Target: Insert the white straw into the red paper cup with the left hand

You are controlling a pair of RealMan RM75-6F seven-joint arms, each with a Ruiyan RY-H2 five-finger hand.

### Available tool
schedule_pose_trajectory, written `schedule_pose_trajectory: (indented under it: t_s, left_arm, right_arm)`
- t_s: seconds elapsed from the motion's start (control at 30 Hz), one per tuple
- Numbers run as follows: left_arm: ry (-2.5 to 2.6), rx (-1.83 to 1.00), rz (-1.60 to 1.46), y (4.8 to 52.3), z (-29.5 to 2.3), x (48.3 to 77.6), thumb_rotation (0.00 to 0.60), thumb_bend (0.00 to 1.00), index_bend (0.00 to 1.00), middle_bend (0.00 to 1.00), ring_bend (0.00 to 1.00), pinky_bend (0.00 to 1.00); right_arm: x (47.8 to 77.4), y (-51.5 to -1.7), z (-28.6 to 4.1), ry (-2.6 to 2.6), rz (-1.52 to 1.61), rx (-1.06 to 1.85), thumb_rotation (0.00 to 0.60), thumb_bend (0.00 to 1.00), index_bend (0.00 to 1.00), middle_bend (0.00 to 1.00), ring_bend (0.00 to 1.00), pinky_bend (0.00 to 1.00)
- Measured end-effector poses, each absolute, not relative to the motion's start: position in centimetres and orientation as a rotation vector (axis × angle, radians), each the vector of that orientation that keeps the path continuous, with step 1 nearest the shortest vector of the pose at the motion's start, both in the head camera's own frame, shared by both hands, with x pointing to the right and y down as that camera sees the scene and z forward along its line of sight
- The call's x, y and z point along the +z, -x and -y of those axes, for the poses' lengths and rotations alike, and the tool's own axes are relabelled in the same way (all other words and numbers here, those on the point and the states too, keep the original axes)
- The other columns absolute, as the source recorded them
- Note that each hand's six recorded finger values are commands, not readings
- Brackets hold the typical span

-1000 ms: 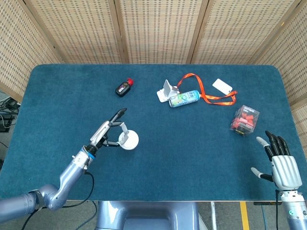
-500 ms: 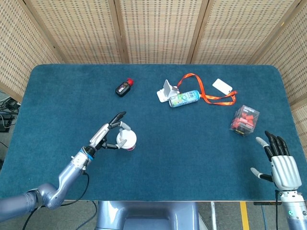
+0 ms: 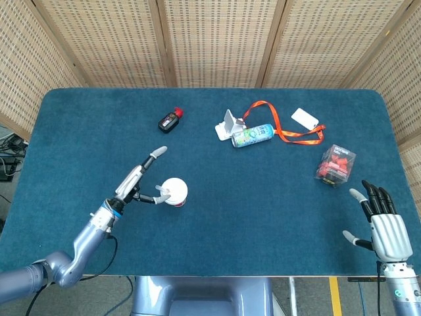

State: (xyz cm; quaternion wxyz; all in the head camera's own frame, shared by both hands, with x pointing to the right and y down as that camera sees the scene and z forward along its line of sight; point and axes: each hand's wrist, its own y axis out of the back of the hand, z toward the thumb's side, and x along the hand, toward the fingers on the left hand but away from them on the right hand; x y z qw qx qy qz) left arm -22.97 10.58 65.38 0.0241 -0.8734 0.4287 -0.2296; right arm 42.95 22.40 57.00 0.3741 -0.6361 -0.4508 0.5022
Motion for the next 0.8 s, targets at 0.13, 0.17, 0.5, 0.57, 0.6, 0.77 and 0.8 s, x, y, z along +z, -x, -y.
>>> schedule_pose_trajectory:
  t_s: [0.13, 0.17, 0.5, 0.57, 0.6, 0.77, 0.8]
  left_arm:
    - [2.552, -0.714, -1.310, 24.3, -9.7, 63.9, 0.600, 0.21, 0.00, 0.00, 0.00, 0.00]
    - [2.508, -0.725, -1.297, 24.6, -9.6, 63.5, 0.600, 0.21, 0.00, 0.00, 0.00, 0.00]
    - [1.968, -1.051, -1.035, 30.6, -11.9, 60.3, 0.600, 0.21, 0.00, 0.00, 0.00, 0.00]
    - [1.899, -1.133, -0.995, 32.0, -13.1, 60.0, 0.600, 0.21, 0.00, 0.00, 0.00, 0.00]
    - [1.848, -1.184, -0.966, 33.0, -13.8, 59.8, 0.600, 0.21, 0.00, 0.00, 0.00, 0.00]
    - [1.652, -1.375, -0.854, 36.5, -17.0, 59.1, 0.600, 0.21, 0.00, 0.00, 0.00, 0.00]
    - [1.618, -1.426, -0.836, 37.4, -18.2, 58.9, 0.600, 0.21, 0.00, 0.00, 0.00, 0.00]
  right_arm:
    - [56.8, -42.9, -22.4, 1.615, 1.150, 1.284, 0.600, 0.06, 0.19, 0.00, 0.00, 0.00]
    - [56.8, -42.9, -22.4, 1.610, 1.148, 1.284, 0.600, 0.06, 0.19, 0.00, 0.00, 0.00]
    - [56.1, -42.9, -22.4, 1.551, 1.138, 1.294, 0.600, 0.06, 0.18, 0.00, 0.00, 0.00]
    - [56.0, -42.8, -22.4, 1.546, 1.135, 1.298, 0.600, 0.06, 0.17, 0.00, 0.00, 0.00]
    - [56.0, -42.8, -22.4, 1.543, 1.133, 1.300, 0.600, 0.06, 0.17, 0.00, 0.00, 0.00]
    - [56.1, -42.8, -22.8, 1.535, 1.106, 1.328, 0.600, 0.06, 0.14, 0.00, 0.00, 0.00]
    - [56.2, -42.8, -22.8, 1.535, 1.099, 1.335, 0.600, 0.06, 0.13, 0.00, 0.00, 0.00]
